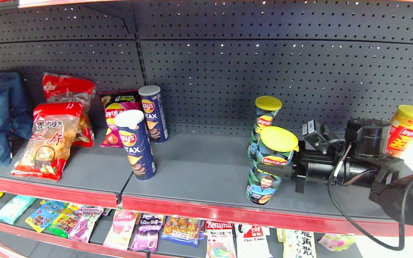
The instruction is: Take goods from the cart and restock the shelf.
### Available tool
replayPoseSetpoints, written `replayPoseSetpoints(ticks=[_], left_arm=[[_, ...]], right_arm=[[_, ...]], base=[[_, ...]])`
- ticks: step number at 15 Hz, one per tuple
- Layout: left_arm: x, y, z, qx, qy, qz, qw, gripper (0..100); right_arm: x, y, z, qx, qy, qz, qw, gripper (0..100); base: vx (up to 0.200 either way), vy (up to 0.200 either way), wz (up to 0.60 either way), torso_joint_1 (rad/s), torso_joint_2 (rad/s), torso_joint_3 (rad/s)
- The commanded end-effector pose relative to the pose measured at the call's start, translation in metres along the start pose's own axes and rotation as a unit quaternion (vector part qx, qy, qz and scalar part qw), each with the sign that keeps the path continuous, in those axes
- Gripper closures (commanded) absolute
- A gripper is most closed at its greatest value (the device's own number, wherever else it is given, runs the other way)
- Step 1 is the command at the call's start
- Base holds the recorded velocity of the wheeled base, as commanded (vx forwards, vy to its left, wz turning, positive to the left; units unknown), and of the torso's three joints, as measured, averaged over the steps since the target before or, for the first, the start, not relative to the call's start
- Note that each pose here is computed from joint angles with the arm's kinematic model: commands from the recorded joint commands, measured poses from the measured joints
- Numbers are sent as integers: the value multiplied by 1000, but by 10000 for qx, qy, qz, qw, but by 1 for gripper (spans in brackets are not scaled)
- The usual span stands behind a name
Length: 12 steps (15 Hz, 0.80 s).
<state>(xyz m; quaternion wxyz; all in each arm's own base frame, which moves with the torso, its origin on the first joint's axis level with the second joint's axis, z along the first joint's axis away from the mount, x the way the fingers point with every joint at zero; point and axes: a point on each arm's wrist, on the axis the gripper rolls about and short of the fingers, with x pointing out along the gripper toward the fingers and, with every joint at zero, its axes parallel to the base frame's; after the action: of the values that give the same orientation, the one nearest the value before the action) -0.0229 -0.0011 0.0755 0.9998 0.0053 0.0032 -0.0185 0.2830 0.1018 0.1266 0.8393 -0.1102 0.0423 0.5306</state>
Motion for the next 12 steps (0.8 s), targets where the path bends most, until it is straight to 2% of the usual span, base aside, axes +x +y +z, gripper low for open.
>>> replayPoseSetpoints(ticks=[1, 12], left_arm=[[0, 0, 0, -1, 5, 1, 10000, 0], [0, 0, 0, -1, 5, 1, 10000, 0]], right_arm=[[0, 0, 0, -4, 5, 4, 10000, 100], [-4, 5, -6, -22, 90, 28, 10000, 100]], base=[[0, 0, 0, 0, 0, 0], [0, 0, 0, 0, 0, 0]])
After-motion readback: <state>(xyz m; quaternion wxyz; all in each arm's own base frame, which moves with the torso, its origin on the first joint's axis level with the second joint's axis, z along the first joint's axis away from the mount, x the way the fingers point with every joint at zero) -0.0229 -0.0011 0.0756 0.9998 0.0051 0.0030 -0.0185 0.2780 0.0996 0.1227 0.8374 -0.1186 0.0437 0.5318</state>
